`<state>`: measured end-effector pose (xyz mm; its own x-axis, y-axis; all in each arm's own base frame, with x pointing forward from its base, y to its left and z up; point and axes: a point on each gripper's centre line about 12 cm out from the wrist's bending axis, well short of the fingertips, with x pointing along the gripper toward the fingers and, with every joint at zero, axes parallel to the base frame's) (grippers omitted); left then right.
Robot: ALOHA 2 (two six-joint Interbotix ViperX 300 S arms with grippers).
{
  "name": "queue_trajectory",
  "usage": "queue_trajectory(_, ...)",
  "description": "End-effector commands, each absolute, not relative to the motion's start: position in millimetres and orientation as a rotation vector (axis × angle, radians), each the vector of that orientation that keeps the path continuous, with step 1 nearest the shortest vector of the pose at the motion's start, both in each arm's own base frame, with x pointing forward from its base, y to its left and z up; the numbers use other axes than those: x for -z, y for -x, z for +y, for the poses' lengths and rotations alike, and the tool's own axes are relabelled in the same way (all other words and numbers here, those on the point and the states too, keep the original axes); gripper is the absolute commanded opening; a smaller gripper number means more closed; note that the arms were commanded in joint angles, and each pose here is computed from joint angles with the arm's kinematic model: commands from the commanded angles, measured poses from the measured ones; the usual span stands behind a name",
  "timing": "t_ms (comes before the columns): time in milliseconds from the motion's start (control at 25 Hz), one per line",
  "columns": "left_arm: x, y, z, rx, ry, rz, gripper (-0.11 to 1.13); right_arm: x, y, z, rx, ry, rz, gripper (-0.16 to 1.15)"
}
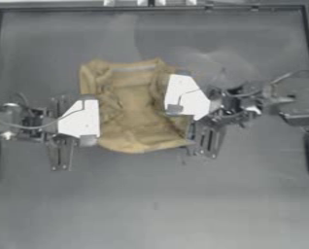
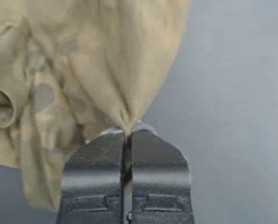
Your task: Fold shirt
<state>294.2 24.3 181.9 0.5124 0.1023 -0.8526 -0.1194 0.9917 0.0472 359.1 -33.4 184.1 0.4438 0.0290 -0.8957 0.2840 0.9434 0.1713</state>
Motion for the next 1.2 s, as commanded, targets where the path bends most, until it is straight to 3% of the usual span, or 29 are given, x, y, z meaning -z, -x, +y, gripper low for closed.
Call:
queue_trajectory(40, -209, -296, 16, -0.120, 0.027, 0.936, 0.04, -207, -358, -27, 0.169, -0.318, 1.041, 0.07)
queue_trajectory(600, -239, -310, -1, -0.101, 0.064, 0.875, 0.04, -233, -337, -15, 0.245, -0.409, 0.991, 0.07)
queue_trajectory(1200, -222, -294, 53, -0.257, 0.100, 0.936, 0.04, -232, -328, -64, 0.440, -0.397, 0.977, 0.07)
